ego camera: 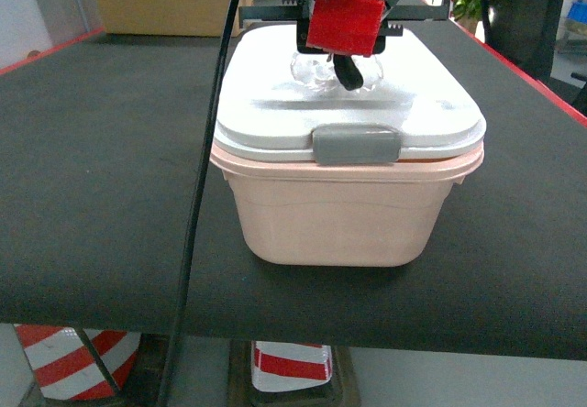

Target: Pick capacitor and pack into box

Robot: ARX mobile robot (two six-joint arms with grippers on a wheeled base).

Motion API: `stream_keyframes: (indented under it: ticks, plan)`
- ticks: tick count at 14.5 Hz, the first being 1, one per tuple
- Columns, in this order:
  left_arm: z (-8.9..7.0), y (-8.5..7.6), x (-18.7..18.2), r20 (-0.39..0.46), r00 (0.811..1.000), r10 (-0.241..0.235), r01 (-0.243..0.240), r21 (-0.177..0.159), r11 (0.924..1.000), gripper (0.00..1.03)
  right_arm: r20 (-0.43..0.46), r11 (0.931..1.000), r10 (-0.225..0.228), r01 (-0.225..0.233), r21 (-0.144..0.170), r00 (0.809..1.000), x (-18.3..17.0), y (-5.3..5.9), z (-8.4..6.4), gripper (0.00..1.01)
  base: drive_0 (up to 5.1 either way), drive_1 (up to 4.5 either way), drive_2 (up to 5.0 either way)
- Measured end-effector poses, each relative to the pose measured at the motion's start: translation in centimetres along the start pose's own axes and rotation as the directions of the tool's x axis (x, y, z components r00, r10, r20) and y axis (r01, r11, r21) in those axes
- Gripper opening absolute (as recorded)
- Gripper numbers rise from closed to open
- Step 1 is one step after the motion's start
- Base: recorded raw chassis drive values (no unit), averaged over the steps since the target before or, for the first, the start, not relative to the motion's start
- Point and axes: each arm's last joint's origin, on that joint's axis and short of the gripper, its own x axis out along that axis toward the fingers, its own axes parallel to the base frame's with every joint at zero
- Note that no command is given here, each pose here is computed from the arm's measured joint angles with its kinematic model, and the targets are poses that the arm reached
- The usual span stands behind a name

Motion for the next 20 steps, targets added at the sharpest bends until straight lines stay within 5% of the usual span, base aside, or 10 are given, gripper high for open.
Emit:
stream_keyframes:
  ticks: [2,6,9,11,12,13,15,16,17,20]
  plan:
    - [-0.2,0.0,0.1,-0.009,1.000,-0.018,0.018,0.002,0.9998,0.02,0.000,1.0000,0.000,0.000,0.000,1.000,0.0,0.0,0.0,0.98,0.0,0.00,0.0]
    - [0.0,0.0,-0.3,0.068,0.992,-0.109,0.112,-0.035,0.9931,0.53,0.000,1.0000,0.000,0.000,0.000,1.000,0.0,0.0,0.0,0.98,0.0,0.00,0.0]
    - [3.3,1.4,-3.2,0.208,0.967,-0.149,0.166,-0.067,0.9839,0.85,0.000,1.0000,0.000,0.000,0.000,1.000,0.0,0.0,0.0,0.98,0.0,0.00,0.0]
    - [5.7,4.1,-7.8,0.395,0.906,-0.151,0.191,-0.062,0.9797,0.98,0.000,1.0000,0.000,0.000,0.000,1.000,0.0,0.0,0.0,0.98,0.0,0.00,0.0]
    - [5.4,7.4,-11.1,0.546,0.825,-0.148,0.179,-0.004,0.9839,0.98,0.000,1.0000,0.000,0.000,0.000,1.000,0.0,0.0,0.0,0.98,0.0,0.00,0.0]
    - [2.9,11.5,-13.3,0.608,0.789,-0.085,0.096,0.014,0.9953,0.98,0.000,1.0000,0.000,0.000,0.000,1.000,0.0,0.0,0.0,0.98,0.0,0.00,0.0]
    - [-2.0,19.4,-16.1,0.538,0.841,0.060,-0.063,-0.014,0.9979,0.98,0.000,1.0000,0.000,0.000,0.000,1.000,0.0,0.0,0.0,0.98,0.0,0.00,0.0]
    - [-3.8,21.4,-17.0,0.491,0.864,0.113,-0.114,-0.027,0.9931,0.98,0.000,1.0000,0.000,0.000,0.000,1.000,0.0,0.0,0.0,0.98,0.0,0.00,0.0]
    - [-4.3,21.5,-17.2,0.376,0.926,0.034,-0.045,0.020,0.9988,0.88,0.000,1.0000,0.000,0.000,0.000,1.000,0.0,0.0,0.0,0.98,0.0,0.00,0.0]
    - [-5.2,22.3,-18.4,0.321,0.947,0.016,-0.026,0.027,0.9993,0.76,0.000,1.0000,0.000,0.000,0.000,1.000,0.0,0.0,0.0,0.98,0.0,0.00,0.0]
